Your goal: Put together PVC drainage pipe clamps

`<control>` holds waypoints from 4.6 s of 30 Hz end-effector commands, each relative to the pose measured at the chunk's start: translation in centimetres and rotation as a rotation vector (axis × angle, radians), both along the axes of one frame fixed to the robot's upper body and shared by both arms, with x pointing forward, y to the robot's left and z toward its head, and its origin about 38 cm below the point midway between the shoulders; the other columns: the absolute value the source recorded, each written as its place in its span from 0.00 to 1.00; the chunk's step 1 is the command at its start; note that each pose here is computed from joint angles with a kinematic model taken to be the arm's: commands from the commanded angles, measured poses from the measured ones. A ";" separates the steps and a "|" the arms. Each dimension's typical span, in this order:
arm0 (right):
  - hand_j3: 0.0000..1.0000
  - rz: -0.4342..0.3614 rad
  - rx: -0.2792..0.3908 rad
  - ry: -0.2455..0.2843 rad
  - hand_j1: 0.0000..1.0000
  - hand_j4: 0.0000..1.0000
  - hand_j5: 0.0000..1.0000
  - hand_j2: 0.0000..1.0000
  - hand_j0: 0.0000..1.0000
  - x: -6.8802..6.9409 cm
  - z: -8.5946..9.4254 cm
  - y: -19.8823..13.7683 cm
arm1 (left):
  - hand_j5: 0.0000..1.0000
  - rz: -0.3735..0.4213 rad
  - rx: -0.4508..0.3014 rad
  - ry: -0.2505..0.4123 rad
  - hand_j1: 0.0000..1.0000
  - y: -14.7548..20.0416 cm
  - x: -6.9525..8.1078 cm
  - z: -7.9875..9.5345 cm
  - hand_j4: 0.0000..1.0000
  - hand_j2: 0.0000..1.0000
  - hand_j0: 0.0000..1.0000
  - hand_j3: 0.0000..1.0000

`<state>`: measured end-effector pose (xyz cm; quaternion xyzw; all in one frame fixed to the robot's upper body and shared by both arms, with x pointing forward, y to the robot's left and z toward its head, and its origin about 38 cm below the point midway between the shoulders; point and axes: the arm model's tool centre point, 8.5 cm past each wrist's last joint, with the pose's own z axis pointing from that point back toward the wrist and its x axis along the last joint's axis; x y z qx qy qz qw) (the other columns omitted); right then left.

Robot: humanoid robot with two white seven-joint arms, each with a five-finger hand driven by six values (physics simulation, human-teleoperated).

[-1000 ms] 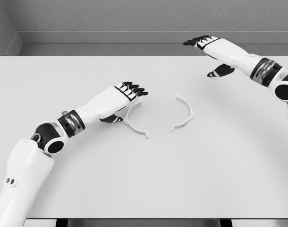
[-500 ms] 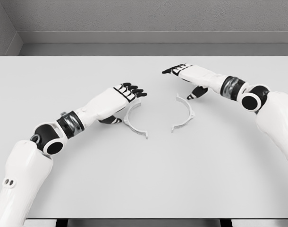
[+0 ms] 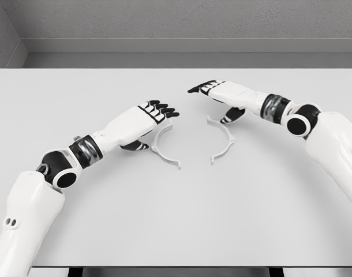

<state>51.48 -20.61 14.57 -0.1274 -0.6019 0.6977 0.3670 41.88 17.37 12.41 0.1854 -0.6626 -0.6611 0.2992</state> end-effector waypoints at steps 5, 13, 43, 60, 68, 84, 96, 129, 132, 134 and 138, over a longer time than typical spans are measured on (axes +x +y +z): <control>1.00 0.007 0.014 -0.012 1.00 1.00 1.00 1.00 1.00 0.1 0.7 0.6 | 1.00 -0.003 -0.006 -0.003 1.00 -0.2 0.1 0.2 1.00 1.00 1.00 1.00; 1.00 -0.113 0.055 -0.077 1.00 1.00 1.00 1.00 1.00 -2.8 8.4 -14.0 | 1.00 -0.005 -0.004 0.006 1.00 -0.5 0.2 -0.1 1.00 1.00 1.00 1.00; 1.00 0.062 -0.045 0.043 1.00 1.00 1.00 1.00 1.00 -8.9 8.4 -13.4 | 1.00 -0.003 -0.022 0.000 1.00 -1.2 1.8 0.8 1.00 1.00 1.00 1.00; 1.00 0.070 -0.039 0.040 1.00 1.00 1.00 1.00 1.00 -9.0 8.4 -13.1 | 1.00 -0.066 -0.063 0.026 1.00 -5.6 1.7 0.4 1.00 1.00 1.00 1.00; 1.00 0.070 -0.038 0.040 1.00 1.00 1.00 1.00 1.00 -9.0 8.5 -13.2 | 1.00 -0.024 -0.079 -0.017 1.00 -3.2 2.0 1.9 1.00 1.00 1.00 1.00; 1.00 0.094 -0.048 0.027 1.00 1.00 1.00 1.00 1.00 -9.5 8.9 -12.6 | 1.00 -0.060 -0.073 -0.027 1.00 -3.4 -1.6 1.0 1.00 1.00 1.00 1.00; 1.00 0.093 -0.050 0.034 1.00 1.00 1.00 1.00 1.00 -9.5 8.6 -12.6 | 1.00 -0.119 -0.049 0.009 1.00 -5.7 -2.4 -0.5 1.00 1.00 1.00 1.00; 1.00 0.098 -0.046 0.033 1.00 1.00 1.00 1.00 1.00 -9.6 8.5 -12.4 | 1.00 -0.109 -0.059 0.047 1.00 -7.8 0.1 -0.9 1.00 1.00 1.00 1.00; 1.00 0.096 -0.046 0.034 1.00 1.00 1.00 1.00 1.00 -9.6 8.5 -12.4 | 1.00 -0.106 -0.056 0.052 1.00 -7.7 0.3 -1.0 1.00 1.00 1.00 1.00; 1.00 0.096 -0.046 0.034 1.00 1.00 1.00 1.00 1.00 -9.6 8.5 -12.4 | 1.00 -0.106 -0.058 0.052 1.00 -7.8 0.4 -1.0 1.00 1.00 1.00 1.00; 1.00 0.096 -0.046 0.034 1.00 1.00 1.00 1.00 1.00 -9.6 8.5 -12.4 | 1.00 -0.106 -0.059 0.051 1.00 -7.8 0.4 -0.9 1.00 1.00 1.00 1.00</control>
